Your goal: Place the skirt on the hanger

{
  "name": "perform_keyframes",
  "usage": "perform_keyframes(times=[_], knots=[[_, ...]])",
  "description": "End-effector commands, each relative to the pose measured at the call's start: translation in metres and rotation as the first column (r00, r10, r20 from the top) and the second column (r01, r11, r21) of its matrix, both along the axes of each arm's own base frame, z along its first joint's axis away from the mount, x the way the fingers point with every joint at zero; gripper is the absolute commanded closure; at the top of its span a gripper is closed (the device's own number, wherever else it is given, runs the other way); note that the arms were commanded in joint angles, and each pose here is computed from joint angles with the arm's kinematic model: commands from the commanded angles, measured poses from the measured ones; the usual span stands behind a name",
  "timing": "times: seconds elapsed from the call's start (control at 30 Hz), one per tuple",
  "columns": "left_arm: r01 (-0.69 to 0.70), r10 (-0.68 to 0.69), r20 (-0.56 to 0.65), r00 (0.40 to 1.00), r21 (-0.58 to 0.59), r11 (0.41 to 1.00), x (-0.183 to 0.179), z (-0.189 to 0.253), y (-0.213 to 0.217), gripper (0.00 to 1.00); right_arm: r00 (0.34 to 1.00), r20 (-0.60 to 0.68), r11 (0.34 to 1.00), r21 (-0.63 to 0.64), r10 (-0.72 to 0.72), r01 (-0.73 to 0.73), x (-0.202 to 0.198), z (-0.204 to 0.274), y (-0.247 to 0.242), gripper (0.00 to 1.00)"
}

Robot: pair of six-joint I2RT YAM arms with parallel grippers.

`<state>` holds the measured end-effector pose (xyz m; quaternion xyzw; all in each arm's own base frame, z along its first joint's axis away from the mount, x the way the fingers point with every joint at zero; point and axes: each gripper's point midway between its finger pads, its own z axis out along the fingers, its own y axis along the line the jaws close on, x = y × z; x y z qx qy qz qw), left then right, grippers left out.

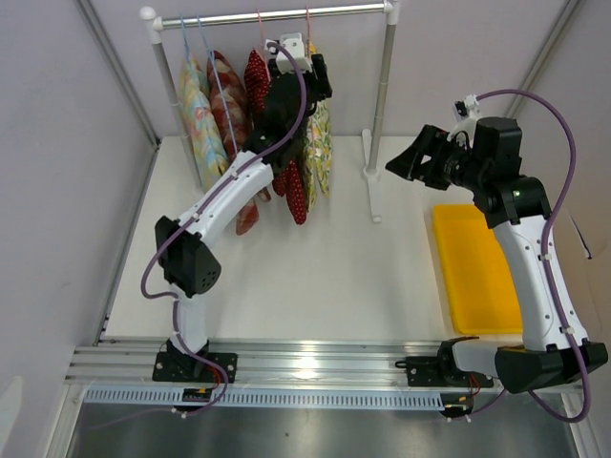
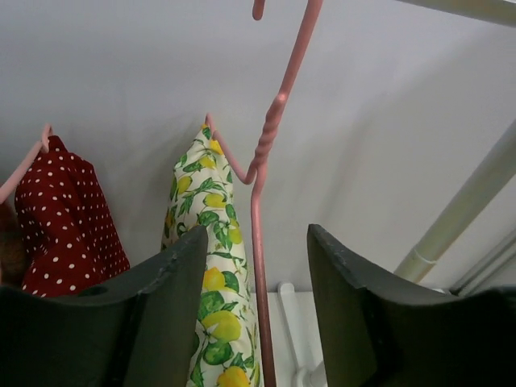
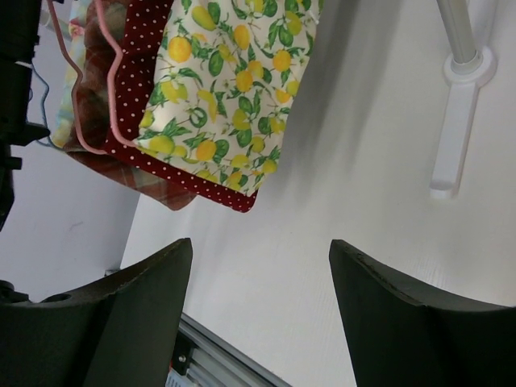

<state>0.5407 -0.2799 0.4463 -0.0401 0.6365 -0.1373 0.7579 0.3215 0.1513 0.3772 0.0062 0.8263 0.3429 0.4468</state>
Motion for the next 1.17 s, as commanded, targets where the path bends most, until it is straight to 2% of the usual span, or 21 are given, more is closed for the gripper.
perform_keyframes(times=[0.0,0.03,0.07,0.1,0.17,0.2,0.27,0.3,0.4,0.43,0.47,0.53,0.57,0.6,0.67,0.87,1.13], knots=[[0.062,-0.056,0.124,0.991,-0.043,0.997,-0.044,0.068,0.011,0.29,0.998,0.057,1.0,0.006,0.001,-0.002,-0.004,0.012,-0.001,0.24],[0.081,-0.076,0.121,0.99,-0.037,0.996,-0.05,0.069,0.008,0.25,0.998,0.058,1.0,0.005,-0.001,0.001,-0.003,0.011,-0.002,0.23],[0.093,-0.09,0.1,0.991,-0.023,0.995,-0.055,0.065,0.006,0.26,0.998,0.058,1.0,0.005,-0.003,0.003,-0.003,0.01,-0.003,0.23],[0.112,-0.107,0.127,0.986,-0.033,0.993,-0.07,0.084,0.011,0.26,0.998,0.062,1.0,0.009,0.0,-0.001,-0.004,0.011,-0.003,0.23],[0.152,-0.149,0.095,0.984,-0.018,0.988,-0.087,0.079,0.007,0.26,0.998,0.065,1.0,0.015,-0.006,0.005,-0.004,0.009,-0.005,0.22],[0.171,-0.166,0.12,0.979,-0.034,0.985,-0.11,0.099,0.015,0.26,0.997,0.071,1.0,0.017,-0.007,0.005,-0.007,0.011,-0.005,0.21],[0.203,-0.201,0.07,0.977,-0.019,0.979,-0.127,0.087,0.017,0.24,0.998,0.06,1.0,0.019,-0.014,0.013,-0.007,0.004,-0.007,0.19],[0.223,-0.222,0.053,0.974,-0.015,0.975,-0.151,0.095,0.028,0.23,0.997,0.07,1.0,0.023,-0.017,0.015,-0.01,0.005,-0.008,0.18],[0.257,-0.254,-0.108,0.961,0.019,0.966,-0.177,0.038,0.039,0.23,0.997,0.071,0.999,0.033,-0.029,0.026,-0.015,0.003,-0.01,0.16],[0.274,-0.275,-0.078,0.958,-0.018,0.962,-0.205,0.054,0.058,0.22,0.996,0.078,0.999,0.028,-0.033,0.031,-0.016,0.004,-0.011,0.15],[0.279,-0.273,-0.169,0.947,0.013,0.96,-0.21,0.008,0.061,0.21,0.996,0.08,0.999,0.019,-0.045,0.043,-0.017,0.002,-0.014,0.15],[0.291,-0.286,-0.204,0.936,-0.007,0.957,-0.236,-0.008,0.078,0.2,0.992,0.089,0.996,-0.005,-0.086,0.086,-0.02,-0.002,-0.023,0.13],[0.3,-0.302,-0.161,0.94,-0.033,0.953,-0.262,0.004,0.097,0.2,0.991,0.09,0.995,-0.009,-0.1,0.101,-0.021,-0.003,-0.026,0.12],[0.302,-0.294,-0.268,0.918,-0.01,0.953,-0.269,-0.045,0.1,0.2,0.992,0.081,0.995,-0.017,-0.101,0.102,-0.023,-0.01,-0.027,0.11],[0.308,-0.305,-0.267,0.914,-0.033,0.951,-0.297,-0.054,0.121,0.19,0.991,0.073,0.993,-0.025,-0.111,0.113,-0.027,-0.015,-0.029,0.1],[0.317,-0.302,-0.341,0.89,-0.014,0.948,-0.341,-0.098,0.153,0.19,0.987,0.02,0.985,-0.062,-0.157,0.158,-0.029,-0.052,-0.038,0.09],[0.371,-0.351,-0.347,0.87,-0.009,0.929,-0.36,-0.115,0.157,0.17,0.977,-0.013,0.973,-0.1,-0.211,0.209,-0.035,-0.07,-0.048,0.06]])
